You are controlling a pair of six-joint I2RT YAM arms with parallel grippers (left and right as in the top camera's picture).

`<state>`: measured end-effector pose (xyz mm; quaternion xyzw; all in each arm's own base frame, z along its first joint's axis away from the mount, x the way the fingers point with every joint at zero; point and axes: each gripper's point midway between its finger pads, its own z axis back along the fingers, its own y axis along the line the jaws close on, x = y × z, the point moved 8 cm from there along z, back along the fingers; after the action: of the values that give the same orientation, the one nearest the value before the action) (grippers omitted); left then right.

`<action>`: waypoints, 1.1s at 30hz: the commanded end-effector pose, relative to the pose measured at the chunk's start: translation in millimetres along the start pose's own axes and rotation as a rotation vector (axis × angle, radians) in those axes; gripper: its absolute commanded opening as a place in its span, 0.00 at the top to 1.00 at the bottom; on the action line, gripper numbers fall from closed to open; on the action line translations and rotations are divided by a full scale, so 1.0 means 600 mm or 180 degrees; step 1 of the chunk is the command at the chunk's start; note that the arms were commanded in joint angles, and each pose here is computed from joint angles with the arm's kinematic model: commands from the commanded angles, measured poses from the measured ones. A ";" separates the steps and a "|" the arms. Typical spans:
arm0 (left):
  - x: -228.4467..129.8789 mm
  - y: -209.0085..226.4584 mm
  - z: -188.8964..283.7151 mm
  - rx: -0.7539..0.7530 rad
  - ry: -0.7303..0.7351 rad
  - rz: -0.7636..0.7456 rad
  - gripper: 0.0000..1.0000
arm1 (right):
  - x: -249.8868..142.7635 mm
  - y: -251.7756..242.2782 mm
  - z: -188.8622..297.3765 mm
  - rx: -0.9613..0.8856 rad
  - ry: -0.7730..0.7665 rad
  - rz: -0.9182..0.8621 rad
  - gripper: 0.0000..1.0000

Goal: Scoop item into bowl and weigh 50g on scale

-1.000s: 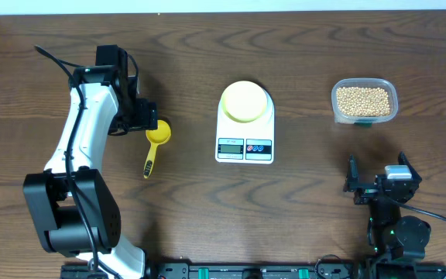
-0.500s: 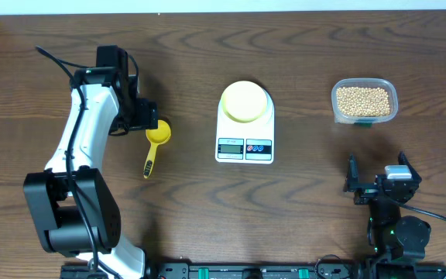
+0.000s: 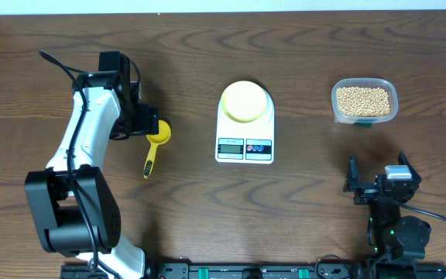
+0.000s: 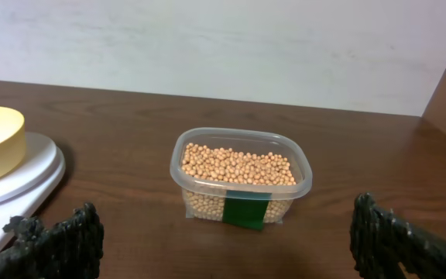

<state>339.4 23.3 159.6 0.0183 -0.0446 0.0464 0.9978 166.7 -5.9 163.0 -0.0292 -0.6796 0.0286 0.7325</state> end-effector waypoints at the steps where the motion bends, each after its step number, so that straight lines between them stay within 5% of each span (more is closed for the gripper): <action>1: -0.003 0.003 -0.007 0.0020 0.0057 -0.0042 0.11 | 0.000 -0.001 0.001 -0.0024 -0.0005 -0.0035 0.01; 33: -0.011 0.003 -0.020 0.0019 0.0094 -0.0045 0.11 | 0.000 -0.001 0.001 -0.0025 -0.0005 -0.0035 0.01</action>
<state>337.6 23.2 154.9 0.0182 -0.0418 0.0464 0.9979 166.7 -5.9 163.0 -0.0291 -0.6796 0.0284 0.7325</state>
